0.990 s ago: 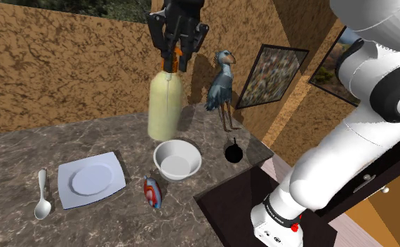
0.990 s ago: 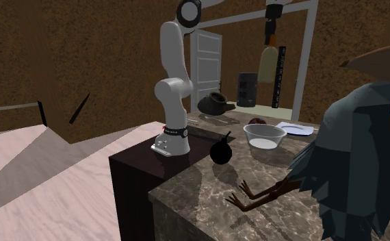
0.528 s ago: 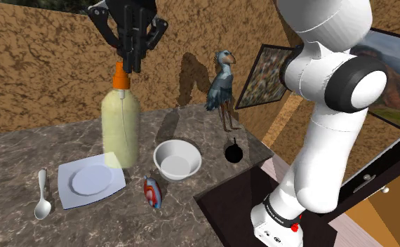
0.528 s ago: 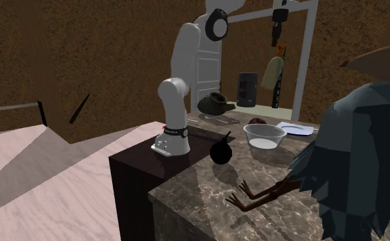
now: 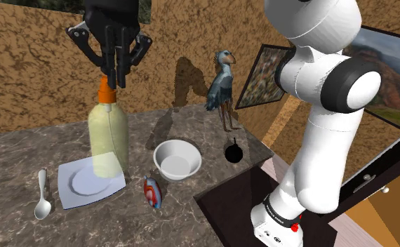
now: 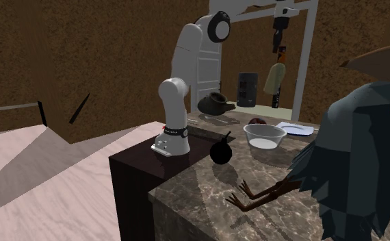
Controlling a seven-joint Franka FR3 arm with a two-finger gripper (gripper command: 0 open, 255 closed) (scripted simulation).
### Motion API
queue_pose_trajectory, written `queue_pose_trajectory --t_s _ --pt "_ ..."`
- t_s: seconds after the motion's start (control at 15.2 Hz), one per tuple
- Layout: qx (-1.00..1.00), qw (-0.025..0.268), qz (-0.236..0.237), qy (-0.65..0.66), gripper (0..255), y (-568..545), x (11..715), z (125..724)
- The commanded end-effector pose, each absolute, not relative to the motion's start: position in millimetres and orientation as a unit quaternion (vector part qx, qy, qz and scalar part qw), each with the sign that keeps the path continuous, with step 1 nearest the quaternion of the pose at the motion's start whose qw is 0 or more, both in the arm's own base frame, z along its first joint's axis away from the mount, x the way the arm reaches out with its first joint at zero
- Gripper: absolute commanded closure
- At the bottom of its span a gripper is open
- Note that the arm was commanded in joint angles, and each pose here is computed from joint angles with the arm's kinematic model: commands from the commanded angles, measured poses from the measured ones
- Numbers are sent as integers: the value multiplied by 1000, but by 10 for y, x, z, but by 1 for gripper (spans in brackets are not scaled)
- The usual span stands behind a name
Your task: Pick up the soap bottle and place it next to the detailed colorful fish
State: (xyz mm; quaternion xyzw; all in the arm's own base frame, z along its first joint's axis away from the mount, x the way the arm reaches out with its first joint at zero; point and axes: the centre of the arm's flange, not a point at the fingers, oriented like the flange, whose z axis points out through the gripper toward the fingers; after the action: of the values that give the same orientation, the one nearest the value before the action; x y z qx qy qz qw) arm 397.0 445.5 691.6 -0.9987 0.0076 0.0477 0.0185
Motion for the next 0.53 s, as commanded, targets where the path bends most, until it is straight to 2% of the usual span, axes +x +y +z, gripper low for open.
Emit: queue_pose_trajectory --t_s 0.0,0.46 --pt "-999 19 48 8 255 4464 3964 6815" --pt "-999 19 48 8 255 4464 3964 6445"
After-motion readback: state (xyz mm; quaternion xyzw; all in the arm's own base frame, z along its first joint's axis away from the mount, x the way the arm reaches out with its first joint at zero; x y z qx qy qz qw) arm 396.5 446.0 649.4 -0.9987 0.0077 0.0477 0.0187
